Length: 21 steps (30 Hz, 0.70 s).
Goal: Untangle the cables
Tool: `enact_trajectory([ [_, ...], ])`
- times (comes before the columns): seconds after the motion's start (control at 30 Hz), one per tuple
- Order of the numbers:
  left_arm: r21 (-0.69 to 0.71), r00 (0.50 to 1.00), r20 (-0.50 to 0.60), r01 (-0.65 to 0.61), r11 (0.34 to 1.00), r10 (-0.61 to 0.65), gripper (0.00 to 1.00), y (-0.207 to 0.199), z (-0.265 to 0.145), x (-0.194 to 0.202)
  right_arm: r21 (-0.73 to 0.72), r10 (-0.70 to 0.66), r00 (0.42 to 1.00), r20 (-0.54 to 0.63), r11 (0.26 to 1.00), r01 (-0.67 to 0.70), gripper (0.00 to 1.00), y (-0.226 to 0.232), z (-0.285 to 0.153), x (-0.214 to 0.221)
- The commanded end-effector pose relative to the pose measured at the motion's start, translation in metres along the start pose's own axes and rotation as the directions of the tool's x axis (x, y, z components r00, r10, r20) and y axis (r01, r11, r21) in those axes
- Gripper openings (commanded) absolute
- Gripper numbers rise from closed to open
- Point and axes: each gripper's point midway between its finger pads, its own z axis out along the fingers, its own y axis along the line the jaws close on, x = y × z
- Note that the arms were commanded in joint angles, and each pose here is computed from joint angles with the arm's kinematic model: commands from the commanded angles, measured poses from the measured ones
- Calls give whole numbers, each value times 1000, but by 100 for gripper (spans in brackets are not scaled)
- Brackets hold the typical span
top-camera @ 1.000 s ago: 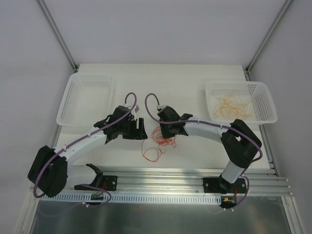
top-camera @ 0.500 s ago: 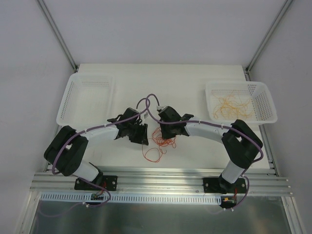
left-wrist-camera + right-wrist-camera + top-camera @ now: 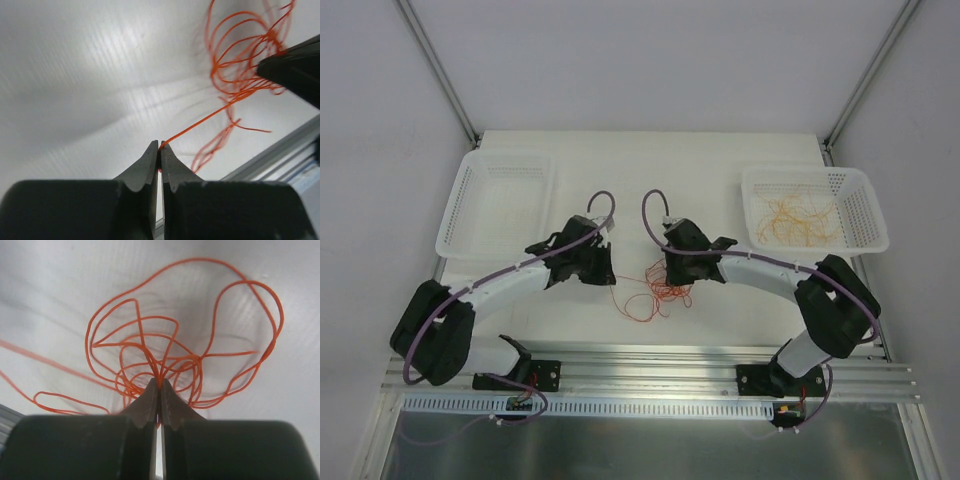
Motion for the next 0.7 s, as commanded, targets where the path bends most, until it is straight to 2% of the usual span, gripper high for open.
enact_trajectory([
  [0.0, -124, 980, 190, 81, 989, -56, 0, 25, -49, -50, 92, 112, 992, 59, 989, -117, 1, -39, -20, -5],
  [0.03, -126, 966, 254, 90, 988, -55, 0, 24, -71, -66, 99, 130, 988, 81, 985, -138, 1, -45, -28, -7],
  [0.1, -193, 950, 305, 126, 973, -63, 0, 42, -97, -76, 159, 182, 980, 83, 968, -194, 1, -71, -33, 1],
  [0.13, -177, 928, 369, 117, 977, -44, 0, 34, -120, -94, 156, 197, 975, 103, 965, -212, 1, -76, -39, -1],
  [0.2, -218, 916, 400, 115, 969, -18, 0, 37, -145, -102, 183, 253, 962, 104, 946, -269, 1, -95, -44, 4],
  [0.23, -210, 887, 461, 110, 971, -1, 0, 28, -169, -119, 187, 269, 957, 111, 940, -286, 1, -100, -46, 4],
  [0.3, -226, 875, 484, 101, 969, 22, 0, 25, -191, -125, 199, 316, 940, 127, 920, -336, 1, -114, -53, 5],
  [0.4, -257, 828, 557, 101, 961, 62, 0, 17, -235, -148, 199, 377, 914, 150, 894, -401, 1, -128, -60, 5],
  [0.47, -248, 825, 560, 79, 965, 76, 0, 10, -244, -152, 149, 400, 901, 166, 893, -424, 1, -127, -65, 0],
  [0.57, -146, 829, 557, 30, 989, 57, 0, -14, -247, -153, 105, 381, 911, 155, 911, -399, 3, -119, -68, -6],
  [0.67, -70, 851, 523, -5, 998, 41, 0, -28, -238, -150, 41, 375, 921, 104, 924, -380, 17, -104, -65, -7],
])
